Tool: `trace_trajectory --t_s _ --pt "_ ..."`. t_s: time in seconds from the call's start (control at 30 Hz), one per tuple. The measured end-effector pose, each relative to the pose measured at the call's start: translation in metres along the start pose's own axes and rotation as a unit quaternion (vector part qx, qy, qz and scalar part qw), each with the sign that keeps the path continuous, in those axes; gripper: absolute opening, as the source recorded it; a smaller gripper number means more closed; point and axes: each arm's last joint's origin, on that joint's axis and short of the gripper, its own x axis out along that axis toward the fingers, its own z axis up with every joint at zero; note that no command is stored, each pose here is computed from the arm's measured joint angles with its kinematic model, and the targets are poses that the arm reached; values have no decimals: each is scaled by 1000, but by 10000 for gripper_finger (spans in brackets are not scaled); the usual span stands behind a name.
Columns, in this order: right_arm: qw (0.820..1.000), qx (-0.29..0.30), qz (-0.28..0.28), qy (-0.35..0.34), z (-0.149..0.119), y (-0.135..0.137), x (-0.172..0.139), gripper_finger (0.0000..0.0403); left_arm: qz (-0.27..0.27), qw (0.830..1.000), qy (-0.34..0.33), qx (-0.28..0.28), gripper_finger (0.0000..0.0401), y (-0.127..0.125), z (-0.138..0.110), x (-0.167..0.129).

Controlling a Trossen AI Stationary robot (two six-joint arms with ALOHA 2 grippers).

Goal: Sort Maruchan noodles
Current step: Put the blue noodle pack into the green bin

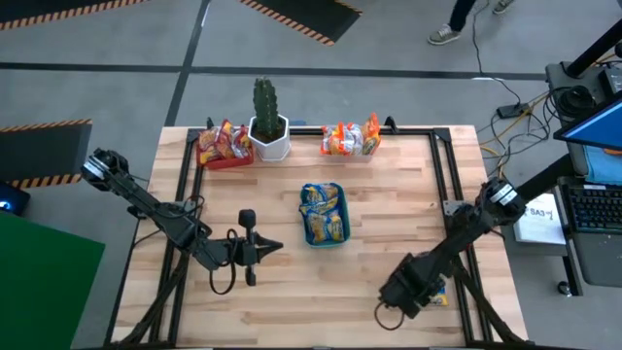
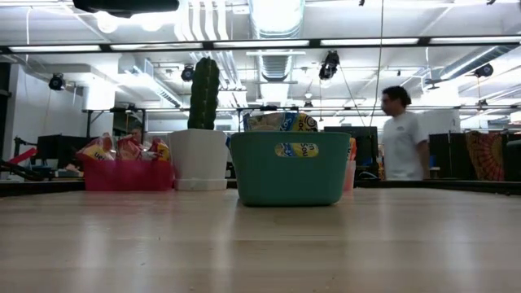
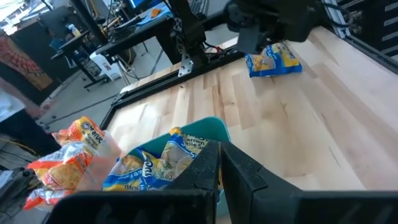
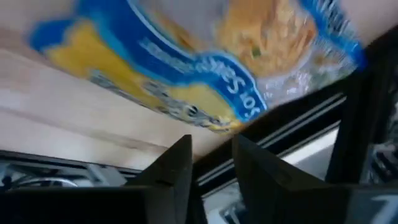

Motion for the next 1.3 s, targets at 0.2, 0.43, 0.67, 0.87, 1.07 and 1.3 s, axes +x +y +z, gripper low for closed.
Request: trace_trajectory --t_s 0.2,0.43,0.67,0.87,1.07,1.3 --pt "1000 6 -7 -23 4 -4 18 54 -14 1000 -2 -20 0 -1 0 0" --pt "912 -97 147 -369 17 40 -30 20 -25 999 -4 -37 0 -1 0 0" --pt "775 -241 175 -557 -13 70 -94 11 -54 996 -1 -64 0 -5 -1 2" --pt "772 -191 172 -581 -5 67 -89 10 -127 990 44 -47 0 -26 -19 16" --pt "795 -79 196 -568 20 56 -54 16 -137 983 118 -15 0 -52 -52 38" --pt "784 -16 296 -546 45 50 -20 76 -170 968 180 -27 0 -76 -81 55"
